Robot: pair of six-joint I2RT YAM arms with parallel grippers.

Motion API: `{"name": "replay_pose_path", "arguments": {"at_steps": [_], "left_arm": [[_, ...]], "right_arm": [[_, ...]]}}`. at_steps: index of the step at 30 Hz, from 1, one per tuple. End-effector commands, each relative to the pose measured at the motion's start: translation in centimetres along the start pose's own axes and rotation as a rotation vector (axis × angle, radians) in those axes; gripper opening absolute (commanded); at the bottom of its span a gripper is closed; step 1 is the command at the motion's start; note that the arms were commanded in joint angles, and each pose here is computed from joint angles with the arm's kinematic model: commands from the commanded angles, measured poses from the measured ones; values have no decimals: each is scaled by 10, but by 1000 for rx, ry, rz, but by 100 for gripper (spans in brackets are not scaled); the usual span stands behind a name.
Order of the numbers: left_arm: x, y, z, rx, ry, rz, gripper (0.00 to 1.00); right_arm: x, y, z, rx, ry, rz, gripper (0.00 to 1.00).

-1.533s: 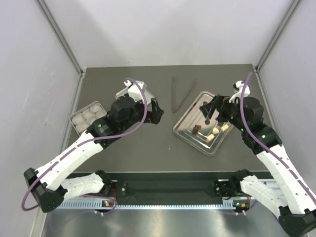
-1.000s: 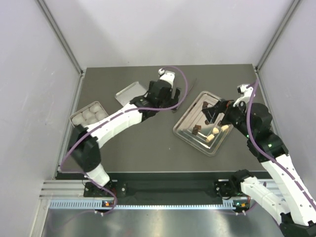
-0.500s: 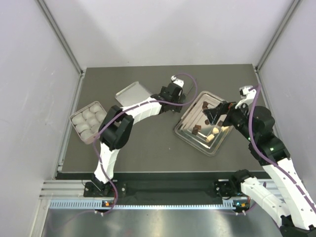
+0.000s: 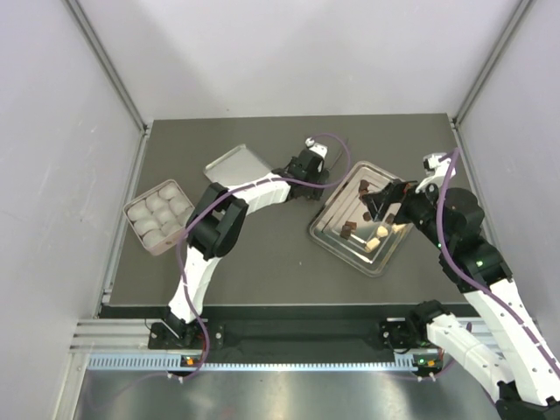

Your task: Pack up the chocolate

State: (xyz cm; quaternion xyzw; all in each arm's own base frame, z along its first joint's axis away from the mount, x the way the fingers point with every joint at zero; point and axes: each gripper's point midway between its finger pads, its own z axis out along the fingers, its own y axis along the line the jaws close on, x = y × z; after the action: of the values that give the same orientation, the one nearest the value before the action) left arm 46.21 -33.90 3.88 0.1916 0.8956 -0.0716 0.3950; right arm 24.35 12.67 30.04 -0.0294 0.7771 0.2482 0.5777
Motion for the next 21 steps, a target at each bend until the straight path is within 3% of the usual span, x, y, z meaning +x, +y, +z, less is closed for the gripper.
{"name": "replay_pose_path", "arguments": {"at_steps": [1, 10, 17, 21], "left_arm": [[-18, 4, 8, -14, -60, -14, 78], [-9, 10, -8, -25, -36, -28, 50], [3, 29, -58, -76, -7, -64, 45], [30, 38, -83, -93, 55, -91, 45]], "right_arm": [[-13, 5, 0, -14, -53, -21, 100], [-14, 4, -1, -8, -55, -21, 100], [-13, 4, -5, -5, -56, -12, 100], [-11, 4, -8, -7, -56, -5, 100]]}}
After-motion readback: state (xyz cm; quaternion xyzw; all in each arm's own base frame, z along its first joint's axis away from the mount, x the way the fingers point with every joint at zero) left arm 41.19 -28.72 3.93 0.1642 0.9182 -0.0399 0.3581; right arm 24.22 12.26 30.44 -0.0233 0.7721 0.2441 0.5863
